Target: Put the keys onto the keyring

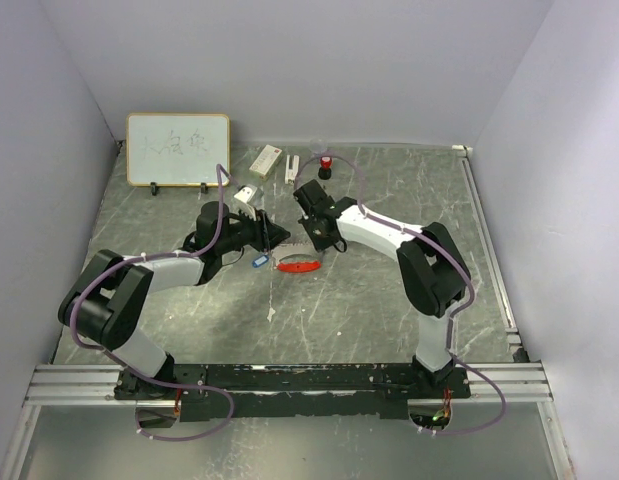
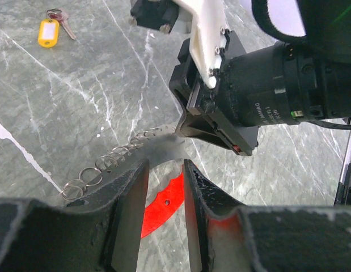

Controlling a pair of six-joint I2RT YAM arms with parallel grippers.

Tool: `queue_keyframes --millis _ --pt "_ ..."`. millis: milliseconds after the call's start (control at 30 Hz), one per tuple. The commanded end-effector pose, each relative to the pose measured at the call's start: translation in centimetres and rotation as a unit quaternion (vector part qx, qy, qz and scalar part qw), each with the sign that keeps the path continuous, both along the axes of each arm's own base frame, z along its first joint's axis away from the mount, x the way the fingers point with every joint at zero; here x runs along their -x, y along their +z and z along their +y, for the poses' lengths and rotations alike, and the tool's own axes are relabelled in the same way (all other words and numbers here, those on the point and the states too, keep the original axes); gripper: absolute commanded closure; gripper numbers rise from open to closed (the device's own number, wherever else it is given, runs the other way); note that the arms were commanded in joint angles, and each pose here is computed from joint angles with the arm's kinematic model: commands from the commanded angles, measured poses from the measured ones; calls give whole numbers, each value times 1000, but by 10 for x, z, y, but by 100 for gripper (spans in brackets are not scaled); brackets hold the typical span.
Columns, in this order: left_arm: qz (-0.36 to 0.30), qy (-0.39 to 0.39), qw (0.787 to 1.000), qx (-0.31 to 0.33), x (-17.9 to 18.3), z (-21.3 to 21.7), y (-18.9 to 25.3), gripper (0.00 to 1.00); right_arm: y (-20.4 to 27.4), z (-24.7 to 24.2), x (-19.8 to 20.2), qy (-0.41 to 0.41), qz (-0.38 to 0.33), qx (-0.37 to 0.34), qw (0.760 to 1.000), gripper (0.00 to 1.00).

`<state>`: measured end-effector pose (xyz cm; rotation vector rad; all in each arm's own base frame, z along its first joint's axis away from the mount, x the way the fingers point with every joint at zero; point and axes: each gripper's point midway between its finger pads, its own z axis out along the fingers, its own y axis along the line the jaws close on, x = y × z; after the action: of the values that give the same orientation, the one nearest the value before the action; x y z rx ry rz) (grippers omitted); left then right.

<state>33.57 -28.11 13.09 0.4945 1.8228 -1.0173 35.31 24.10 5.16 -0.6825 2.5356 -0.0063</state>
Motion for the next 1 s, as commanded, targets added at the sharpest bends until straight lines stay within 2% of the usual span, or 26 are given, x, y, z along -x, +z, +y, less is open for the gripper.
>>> queue_keyframes --millis 0,333,767,967 --pt "-16 0 1000 2 1 0 10 59 -8 -8 7 7 24 32 999 100" --pt "-15 3 1000 0 1 1 10 59 -25 -16 14 6 60 55 997 99" --pt "-14 4 1000 -1 2 2 9 59 -18 -29 13 -14 51 62 997 65" --pt "-14 6 1000 -1 1 2 9 59 5 -22 12 -10 20 1 1000 55"
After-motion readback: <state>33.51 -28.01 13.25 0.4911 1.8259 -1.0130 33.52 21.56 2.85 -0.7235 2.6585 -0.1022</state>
